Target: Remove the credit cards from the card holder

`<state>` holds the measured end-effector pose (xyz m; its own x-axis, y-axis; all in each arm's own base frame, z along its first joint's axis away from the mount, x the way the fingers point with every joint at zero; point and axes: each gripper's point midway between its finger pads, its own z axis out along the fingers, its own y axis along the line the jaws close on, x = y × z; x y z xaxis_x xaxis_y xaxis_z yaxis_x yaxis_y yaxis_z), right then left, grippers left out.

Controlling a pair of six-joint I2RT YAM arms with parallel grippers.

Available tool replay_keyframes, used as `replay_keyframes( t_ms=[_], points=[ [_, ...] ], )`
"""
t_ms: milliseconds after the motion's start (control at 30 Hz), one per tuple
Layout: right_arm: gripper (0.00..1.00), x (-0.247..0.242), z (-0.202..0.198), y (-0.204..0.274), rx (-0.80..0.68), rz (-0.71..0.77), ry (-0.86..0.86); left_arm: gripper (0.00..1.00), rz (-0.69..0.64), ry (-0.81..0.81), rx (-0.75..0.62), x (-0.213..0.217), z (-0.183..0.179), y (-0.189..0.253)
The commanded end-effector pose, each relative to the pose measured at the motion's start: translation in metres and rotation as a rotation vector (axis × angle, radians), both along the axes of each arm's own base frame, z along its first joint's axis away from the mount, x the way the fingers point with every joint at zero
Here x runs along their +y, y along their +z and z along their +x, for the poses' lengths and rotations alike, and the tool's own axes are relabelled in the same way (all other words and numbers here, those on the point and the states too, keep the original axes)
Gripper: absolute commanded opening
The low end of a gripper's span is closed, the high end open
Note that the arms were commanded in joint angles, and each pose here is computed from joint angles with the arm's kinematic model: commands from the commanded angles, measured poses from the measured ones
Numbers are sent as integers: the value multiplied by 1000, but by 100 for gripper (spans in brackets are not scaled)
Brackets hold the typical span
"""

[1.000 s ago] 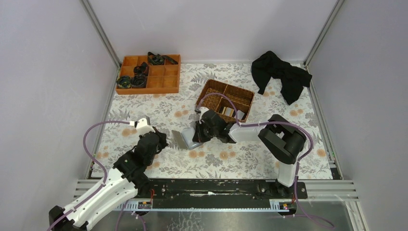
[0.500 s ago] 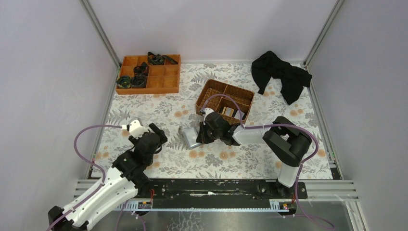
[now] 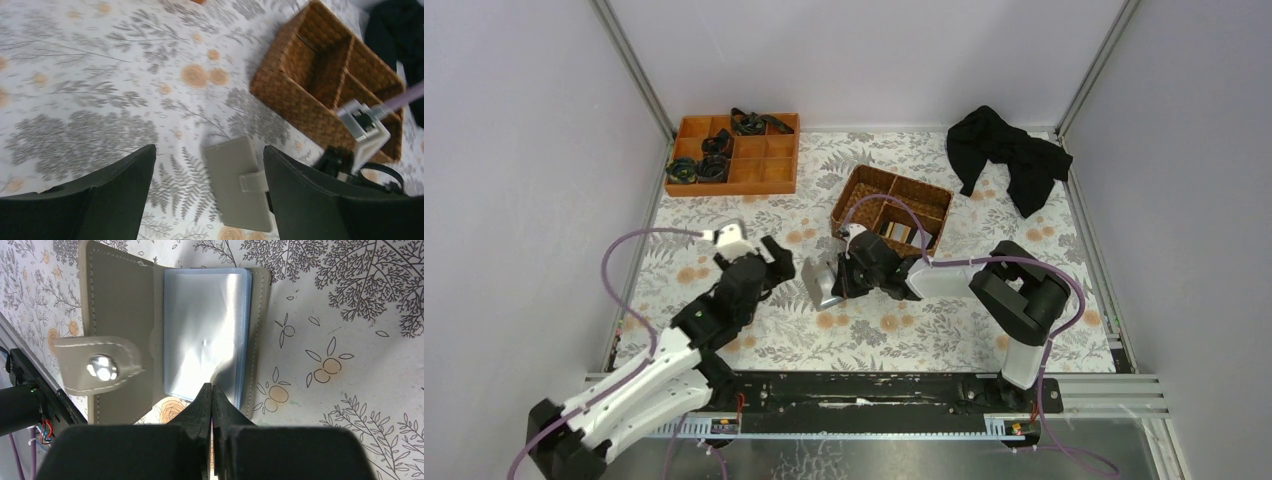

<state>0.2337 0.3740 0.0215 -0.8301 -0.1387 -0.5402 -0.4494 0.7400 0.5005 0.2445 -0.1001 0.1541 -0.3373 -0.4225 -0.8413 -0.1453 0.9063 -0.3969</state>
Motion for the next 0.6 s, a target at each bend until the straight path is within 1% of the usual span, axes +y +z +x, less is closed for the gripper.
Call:
replay_keyframes(
  t_ms=[0, 33, 133, 300, 400, 467, 500, 533, 567],
  points=[
    [0, -43, -13, -53, 78, -209, -23, 85, -39, -203, -109, -64, 28, 43],
    [0, -43, -13, -53, 79, -208, -24, 84, -38, -223, -101, -75, 35, 46],
    [0, -44, -15, -55, 85, -200, -27, 79, -16, -249, -17, -101, 53, 27],
    [0, -44, -19, -56, 92, -185, -24, 79, 13, -257, 123, -125, 69, -13],
    [0, -46, -20, -57, 93, -188, -23, 72, 55, -202, 219, -119, 68, -35],
    [0, -46, -21, -58, 93, -188, -21, 61, 67, -132, 266, -107, 64, -42],
    [0, -46, -21, -58, 94, -189, -21, 57, 84, -100, 283, -100, 62, -42],
    [0, -46, -21, -59, 94, -189, -19, 55, 102, -73, 306, -93, 58, -43],
    [0, -46, -21, -59, 96, -189, -20, 54, 109, -52, 320, -87, 54, -42]
  ],
)
